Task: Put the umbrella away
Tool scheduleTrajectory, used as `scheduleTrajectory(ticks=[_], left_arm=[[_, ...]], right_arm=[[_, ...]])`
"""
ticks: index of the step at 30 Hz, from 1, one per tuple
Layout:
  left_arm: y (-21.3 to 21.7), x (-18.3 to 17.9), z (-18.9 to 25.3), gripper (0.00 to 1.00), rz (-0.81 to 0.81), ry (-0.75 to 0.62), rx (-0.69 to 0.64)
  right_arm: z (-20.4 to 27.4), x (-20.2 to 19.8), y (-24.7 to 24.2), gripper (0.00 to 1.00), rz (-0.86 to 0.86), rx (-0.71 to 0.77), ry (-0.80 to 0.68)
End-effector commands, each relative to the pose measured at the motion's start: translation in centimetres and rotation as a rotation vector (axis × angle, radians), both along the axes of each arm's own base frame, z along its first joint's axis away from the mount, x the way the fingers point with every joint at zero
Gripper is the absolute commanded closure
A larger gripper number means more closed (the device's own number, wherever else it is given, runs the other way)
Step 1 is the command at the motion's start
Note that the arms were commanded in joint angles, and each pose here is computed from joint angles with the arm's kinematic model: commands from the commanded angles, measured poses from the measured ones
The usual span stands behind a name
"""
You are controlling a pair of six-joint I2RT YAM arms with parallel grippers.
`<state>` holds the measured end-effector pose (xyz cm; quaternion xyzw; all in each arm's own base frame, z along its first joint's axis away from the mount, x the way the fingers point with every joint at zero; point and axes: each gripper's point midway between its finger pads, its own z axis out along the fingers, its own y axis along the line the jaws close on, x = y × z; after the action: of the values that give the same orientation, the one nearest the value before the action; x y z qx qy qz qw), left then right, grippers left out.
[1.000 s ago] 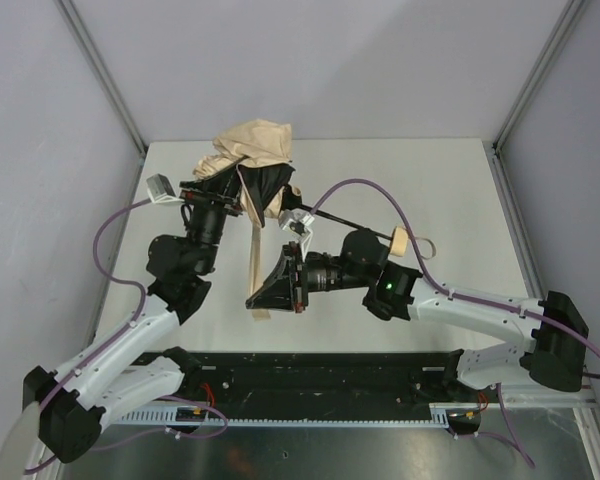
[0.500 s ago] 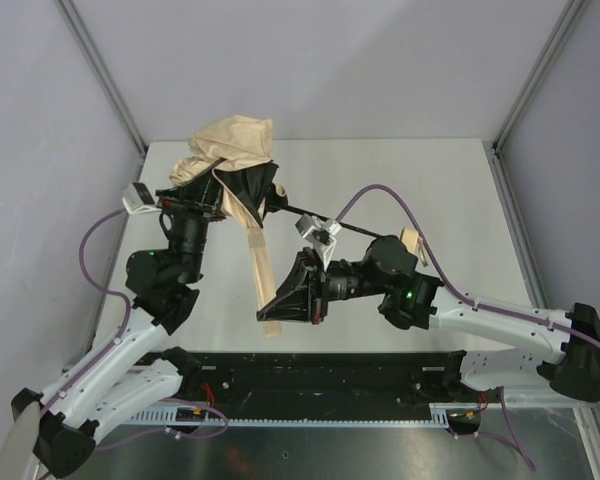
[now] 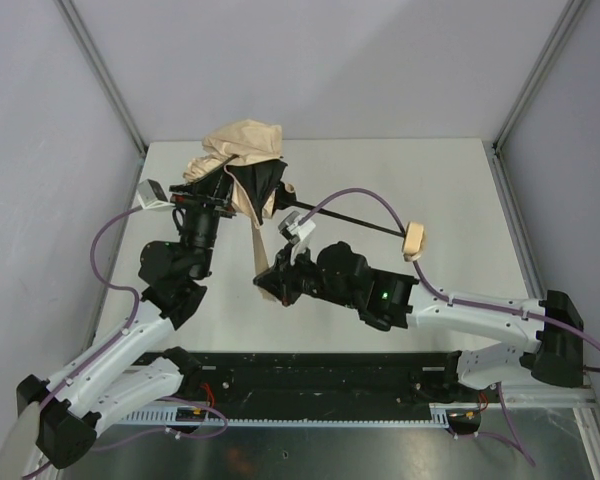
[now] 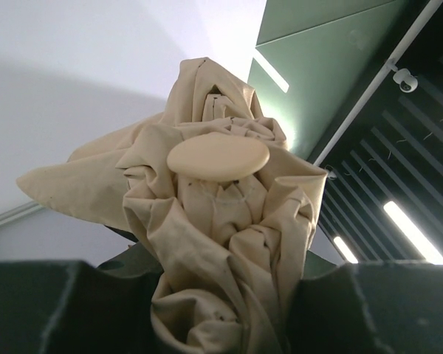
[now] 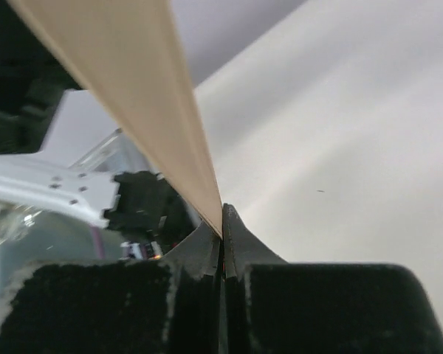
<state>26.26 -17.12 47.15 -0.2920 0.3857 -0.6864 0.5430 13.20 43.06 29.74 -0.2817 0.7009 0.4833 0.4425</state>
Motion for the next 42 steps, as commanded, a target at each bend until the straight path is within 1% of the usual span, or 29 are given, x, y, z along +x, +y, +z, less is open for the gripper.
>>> scheduleTrajectory(ticks=[1,5,7,8,10,12,14,15,17,18,19,20,22,26,29,33,37,39,42], left_arm=[[2.0,-2.3,4.4,1.0,-0.007,-0.098,-0.129],[1.6,-2.6,4.0,1.0,-0.013,-0.105,-0.096],[1.4,-2.6,3.8,1.0,-0.026,-0.102,-0.09],[1.2,-2.6,3.7,1.0,-0.031,-0.1,-0.089],[1.1,-2.5,3.9,1.0,-0.03,-0.1,-0.087],[1.0,-2.1,3.9,1.0,-0.02,-0.097,-0.08],[0.9,-1.7,3.4,1.0,-0.012,-0.083,-0.077],[0.9,-1.4,3.2,1.0,-0.003,-0.076,-0.072],[1.1,-0.7,2.4,1.0,0.028,-0.053,-0.066],[1.2,-0.4,2.1,1.0,0.045,-0.043,-0.065],[1.4,-0.1,1.9,1.0,0.065,-0.037,-0.061],[1.7,0.2,1.8,1.0,0.086,-0.034,-0.054],[2.1,0.7,1.7,1.0,0.122,-0.026,-0.046],[3.1,2.0,1.7,1.0,0.176,-0.018,-0.041],[3.8,2.9,1.7,1.0,0.19,-0.015,-0.051],[4.4,3.4,2.2,1.0,0.196,-0.024,-0.056],[4.4,3.7,2.6,1.0,0.166,-0.028,-0.078],[4.3,3.7,2.7,1.0,0.152,-0.031,-0.083],[4.1,3.8,2.8,1.0,0.143,-0.033,-0.079]], right_arm=[[-1.3,4.4,-2.5,1.0,-0.211,-0.132,-0.064],[-3.1,5.2,-3.0,0.99,-0.208,-0.21,-0.092],[-3.7,5.4,-3.2,0.97,-0.219,-0.239,-0.097],[-4.0,5.5,-3.4,0.95,-0.223,-0.25,-0.096],[-4.5,5.5,-3.6,0.87,-0.234,-0.27,-0.087],[-5.1,5.1,-3.7,0.74,-0.219,-0.293,-0.074],[-5.8,4.1,-3.8,0.57,-0.18,-0.318,-0.057],[-6.1,3.5,-3.9,0.48,-0.165,-0.332,-0.049],[-6.5,2.3,-4.2,0.25,-0.13,-0.358,-0.049],[-6.6,1.6,-4.4,0.17,-0.117,-0.369,-0.053],[-6.6,1.0,-4.7,0.09,-0.109,-0.377,-0.055],[-6.7,0.5,-5.0,0.05,-0.1,-0.385,-0.051],[-6.9,-0.2,-5.8,0.02,-0.095,-0.399,-0.029],[-7.6,-1.4,-7.9,0.01,-0.091,-0.398,0.02],[-10.0,-2.3,-9.5,0.01,-0.083,-0.422,0.076],[-13.9,-2.6,-11.7,0.01,-0.091,-0.472,0.168],[-16.7,-2.0,-13.5,0.01,-0.125,-0.474,0.27],[-17.4,-1.8,-13.9,0.01,-0.128,-0.469,0.287],[-16.9,-2.2,-14.0,0.01,-0.112,-0.441,0.271]])
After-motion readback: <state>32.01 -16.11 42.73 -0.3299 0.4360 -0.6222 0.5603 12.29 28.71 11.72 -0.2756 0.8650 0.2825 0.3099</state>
